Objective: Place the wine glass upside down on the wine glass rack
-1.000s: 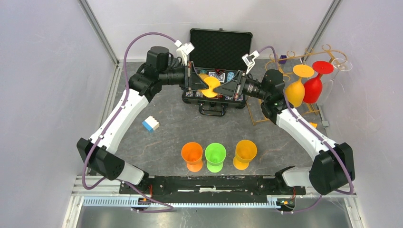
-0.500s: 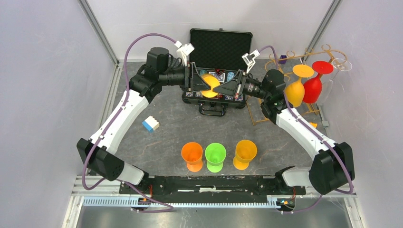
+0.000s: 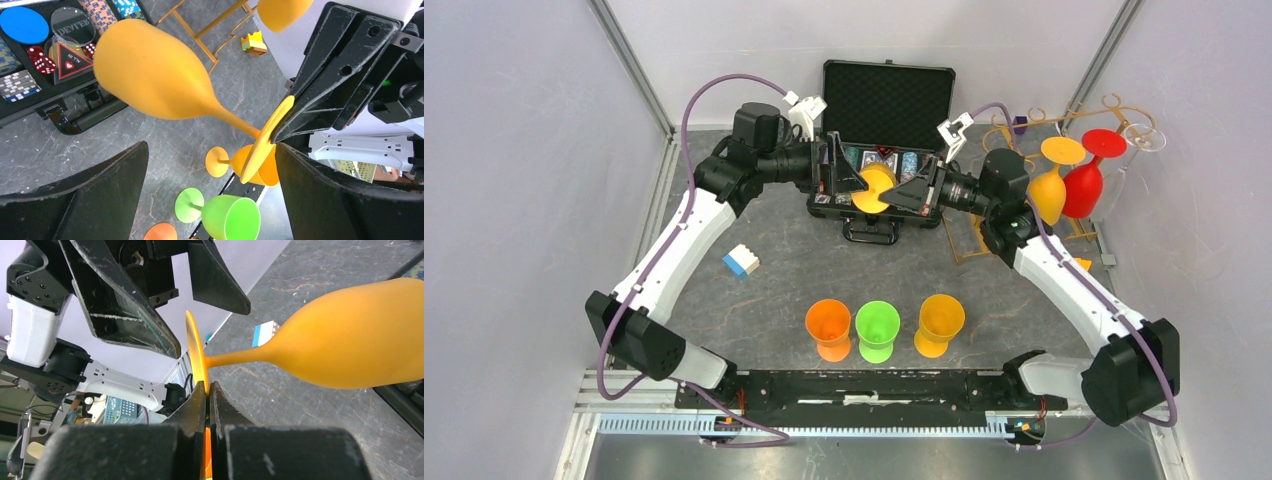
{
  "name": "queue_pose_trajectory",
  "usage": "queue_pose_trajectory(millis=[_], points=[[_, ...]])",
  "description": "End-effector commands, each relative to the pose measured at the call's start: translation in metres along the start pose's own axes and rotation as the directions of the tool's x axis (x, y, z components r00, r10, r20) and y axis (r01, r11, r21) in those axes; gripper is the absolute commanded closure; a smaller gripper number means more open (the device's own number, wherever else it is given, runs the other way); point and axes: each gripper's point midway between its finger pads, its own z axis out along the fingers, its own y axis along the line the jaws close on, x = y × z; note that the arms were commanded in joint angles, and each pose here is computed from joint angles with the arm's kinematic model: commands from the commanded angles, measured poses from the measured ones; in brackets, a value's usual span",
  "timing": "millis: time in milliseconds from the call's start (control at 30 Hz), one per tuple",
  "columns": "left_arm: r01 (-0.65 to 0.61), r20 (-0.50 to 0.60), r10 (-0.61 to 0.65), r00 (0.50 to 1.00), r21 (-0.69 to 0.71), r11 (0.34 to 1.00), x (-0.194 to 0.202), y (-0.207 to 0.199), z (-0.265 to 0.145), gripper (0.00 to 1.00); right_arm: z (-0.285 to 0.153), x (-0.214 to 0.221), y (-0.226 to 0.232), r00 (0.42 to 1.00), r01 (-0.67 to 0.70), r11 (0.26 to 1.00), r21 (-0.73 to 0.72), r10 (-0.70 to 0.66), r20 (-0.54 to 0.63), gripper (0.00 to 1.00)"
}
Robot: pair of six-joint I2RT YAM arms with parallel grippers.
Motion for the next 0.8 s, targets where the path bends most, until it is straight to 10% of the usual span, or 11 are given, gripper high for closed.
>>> queue_pose_trajectory(millis=[0,767], points=[[-0.035,0.045,0.036,0.998,-0.014,0.999,-0.015,-0.003,-0.006,0.0,-0.011,0.004,0.0,0.998,0.069,0.996,0.052,-0.069,-0.001,1.0],[-0.006,0.025,0.006,1.0,-0.032,0.999,-0.013,0.01,0.003,0.0,-0.066,0.06,-0.029,0.983,0.108,0.942,0.317,-0.053,-0.177,1.0]])
